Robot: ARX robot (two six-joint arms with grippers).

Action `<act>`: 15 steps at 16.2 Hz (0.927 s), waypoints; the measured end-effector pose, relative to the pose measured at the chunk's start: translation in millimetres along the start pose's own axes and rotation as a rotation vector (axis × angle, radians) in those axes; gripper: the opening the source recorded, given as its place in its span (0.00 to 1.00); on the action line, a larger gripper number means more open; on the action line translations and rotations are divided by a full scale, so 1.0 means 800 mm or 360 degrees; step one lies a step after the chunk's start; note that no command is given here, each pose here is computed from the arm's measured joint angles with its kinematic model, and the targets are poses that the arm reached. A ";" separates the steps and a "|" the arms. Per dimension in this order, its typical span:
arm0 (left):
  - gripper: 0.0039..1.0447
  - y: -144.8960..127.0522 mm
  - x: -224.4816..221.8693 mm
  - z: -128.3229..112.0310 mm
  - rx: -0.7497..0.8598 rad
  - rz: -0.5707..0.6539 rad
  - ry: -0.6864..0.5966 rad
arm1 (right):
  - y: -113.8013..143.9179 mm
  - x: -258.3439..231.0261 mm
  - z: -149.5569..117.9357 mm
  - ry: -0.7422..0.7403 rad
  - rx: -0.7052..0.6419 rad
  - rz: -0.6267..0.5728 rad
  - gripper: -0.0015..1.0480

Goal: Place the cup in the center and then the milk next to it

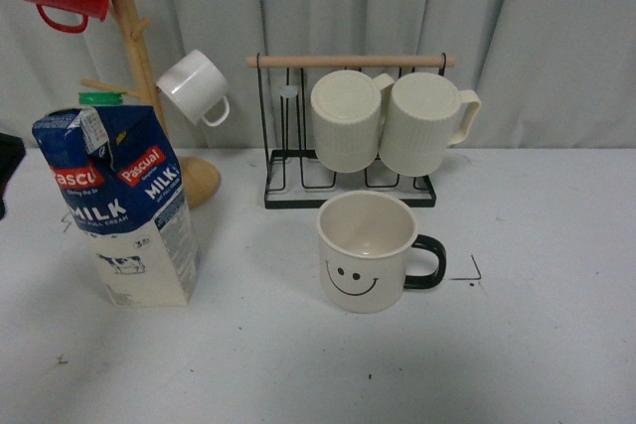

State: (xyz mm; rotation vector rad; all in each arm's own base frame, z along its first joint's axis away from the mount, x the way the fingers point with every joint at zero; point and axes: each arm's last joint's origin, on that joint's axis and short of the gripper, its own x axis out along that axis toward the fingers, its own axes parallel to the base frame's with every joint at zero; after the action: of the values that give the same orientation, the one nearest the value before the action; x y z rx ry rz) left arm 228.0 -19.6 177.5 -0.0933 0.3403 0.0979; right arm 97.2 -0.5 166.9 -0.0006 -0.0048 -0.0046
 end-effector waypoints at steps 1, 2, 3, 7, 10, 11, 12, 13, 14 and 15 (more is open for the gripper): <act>0.94 -0.003 0.002 -0.001 0.0014 -0.0008 -0.0015 | 0.000 0.000 0.000 0.0000 0.0000 0.0000 0.94; 0.94 -0.006 0.003 -0.002 0.0027 -0.0022 -0.0026 | 0.000 0.000 0.000 0.0000 0.0000 0.0000 0.94; 0.94 -0.011 0.008 -0.004 0.0051 -0.0043 -0.0049 | 0.000 0.000 0.000 0.0000 0.0000 0.0000 0.94; 0.94 -0.016 0.033 -0.030 0.0165 0.0010 -0.0010 | 0.000 0.000 0.000 0.0000 0.0000 0.0000 0.94; 0.94 -0.017 0.052 -0.036 0.0195 0.0052 0.0015 | 0.000 0.000 0.000 0.0000 0.0000 0.0000 0.94; 0.94 -0.019 0.058 -0.033 0.0195 0.0053 -0.0007 | 0.000 0.000 0.000 0.0000 0.0000 0.0000 0.94; 0.94 -0.021 0.066 -0.027 0.0191 0.0063 -0.0026 | 0.000 0.000 0.000 -0.0001 0.0001 0.0000 0.94; 0.94 -0.022 0.071 -0.023 0.0189 0.0068 -0.0027 | 0.000 0.000 0.000 0.0000 0.0000 0.0000 0.94; 0.94 -0.022 0.072 -0.022 0.0184 0.0067 -0.0033 | 0.000 0.000 0.000 0.0000 0.0000 0.0000 0.94; 0.94 -0.023 0.071 -0.021 0.0181 0.0067 -0.0049 | 0.000 0.000 0.000 -0.0001 0.0000 0.0000 0.94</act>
State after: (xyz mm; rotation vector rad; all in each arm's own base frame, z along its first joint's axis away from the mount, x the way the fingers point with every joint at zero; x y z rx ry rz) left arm 278.1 -34.7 143.8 0.0282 0.3163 0.1213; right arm 97.2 -0.5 166.9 -0.0006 -0.0051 -0.0046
